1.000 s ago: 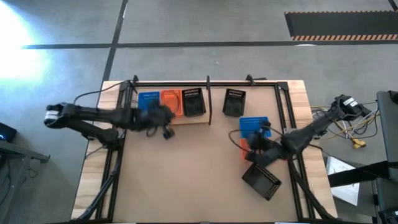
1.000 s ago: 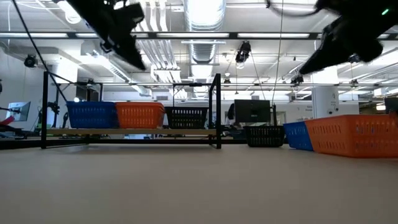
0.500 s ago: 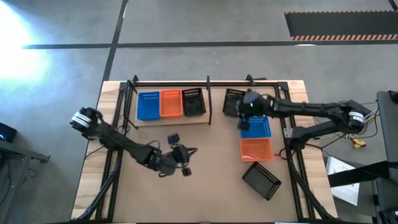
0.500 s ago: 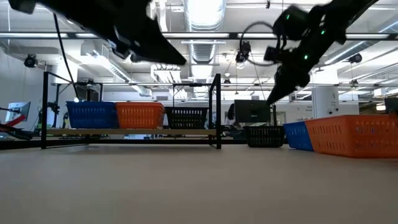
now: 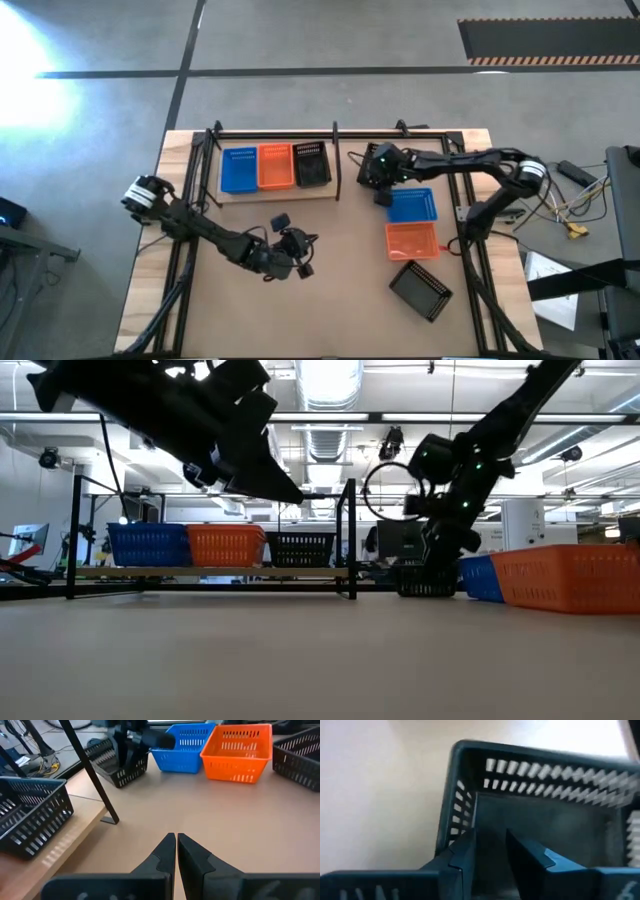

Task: Stack baskets on shelf by color
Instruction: Stack the top black basket on top of the other black basket on the shelf

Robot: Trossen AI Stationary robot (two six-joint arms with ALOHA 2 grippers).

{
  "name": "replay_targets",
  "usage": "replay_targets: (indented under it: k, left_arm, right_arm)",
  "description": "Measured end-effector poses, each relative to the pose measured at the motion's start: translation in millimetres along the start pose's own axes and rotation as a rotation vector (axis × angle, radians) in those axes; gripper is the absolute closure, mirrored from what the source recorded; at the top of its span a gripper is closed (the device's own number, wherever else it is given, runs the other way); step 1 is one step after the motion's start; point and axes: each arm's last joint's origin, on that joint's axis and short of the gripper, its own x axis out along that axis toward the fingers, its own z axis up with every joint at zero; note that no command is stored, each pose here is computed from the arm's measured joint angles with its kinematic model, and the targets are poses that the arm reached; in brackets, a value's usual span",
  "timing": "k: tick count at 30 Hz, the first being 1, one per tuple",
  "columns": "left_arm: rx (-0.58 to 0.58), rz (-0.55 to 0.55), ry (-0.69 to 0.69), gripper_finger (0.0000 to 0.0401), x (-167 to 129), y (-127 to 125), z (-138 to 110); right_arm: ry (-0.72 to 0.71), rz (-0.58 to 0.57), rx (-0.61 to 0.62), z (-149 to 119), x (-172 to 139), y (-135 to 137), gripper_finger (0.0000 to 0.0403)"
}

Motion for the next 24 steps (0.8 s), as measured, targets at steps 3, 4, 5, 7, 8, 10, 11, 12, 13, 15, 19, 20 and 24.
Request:
replay_targets:
  k: [3, 4, 5, 7, 8, 10, 11, 12, 13, 15, 19, 20, 24]
  left_arm:
    - [0.005, 0.001, 0.005, 0.0400, 0, 0, -1]
    - [0.004, 0.000, 0.004, 0.0400, 0, 0, 0]
    - [0.004, 0.000, 0.004, 0.0400, 0, 0, 0]
    - [0.003, 0.000, 0.003, 0.0400, 0, 1, 0]
    - [0.003, 0.000, 0.003, 0.0400, 0, 1, 0]
    - [0.003, -0.001, 0.003, 0.0400, 0, 0, 0]
    - [0.003, -0.001, 0.003, 0.0400, 0, 0, 0]
    - [0.003, -0.001, 0.003, 0.0400, 0, 0, 0]
    - [0.003, -0.001, 0.003, 0.0400, 0, 0, 0]
    - [0.003, -0.002, 0.003, 0.0400, -1, 0, 0]
    - [0.003, -0.019, 0.009, 0.0400, -1, 0, 0]
    - [0.003, -0.023, 0.011, 0.0400, -1, 0, 0]
    - [0.003, -0.026, 0.012, 0.0400, -1, 0, 0]
  right_arm:
    - [0.024, 0.010, -0.001, 6, 3, -2, 0.0316]
    - [0.031, 0.010, 0.000, 9, 2, -3, 0.0320]
    - [0.038, 0.007, 0.003, 13, 0, -5, 0.0323]
    - [0.059, 0.012, 0.012, 21, -8, -8, 0.0325]
    - [0.081, 0.010, 0.014, 23, -11, -9, 0.0324]
    - [0.102, 0.003, 0.026, 30, -21, -11, 0.0317]
    - [0.105, 0.003, 0.041, 34, -25, -13, 0.0311]
    - [0.101, 0.004, 0.057, 38, -29, -14, 0.0305]
    - [0.095, 0.013, 0.077, 41, -32, -14, 0.0297]
    - [0.093, 0.053, 0.103, 45, -36, -14, 0.0278]
    - [0.091, 0.088, 0.123, 47, -36, -8, 0.0241]
    - [0.098, 0.091, 0.123, 45, -35, -6, 0.0236]
    - [0.144, 0.107, 0.125, 33, -23, 0, 0.0230]
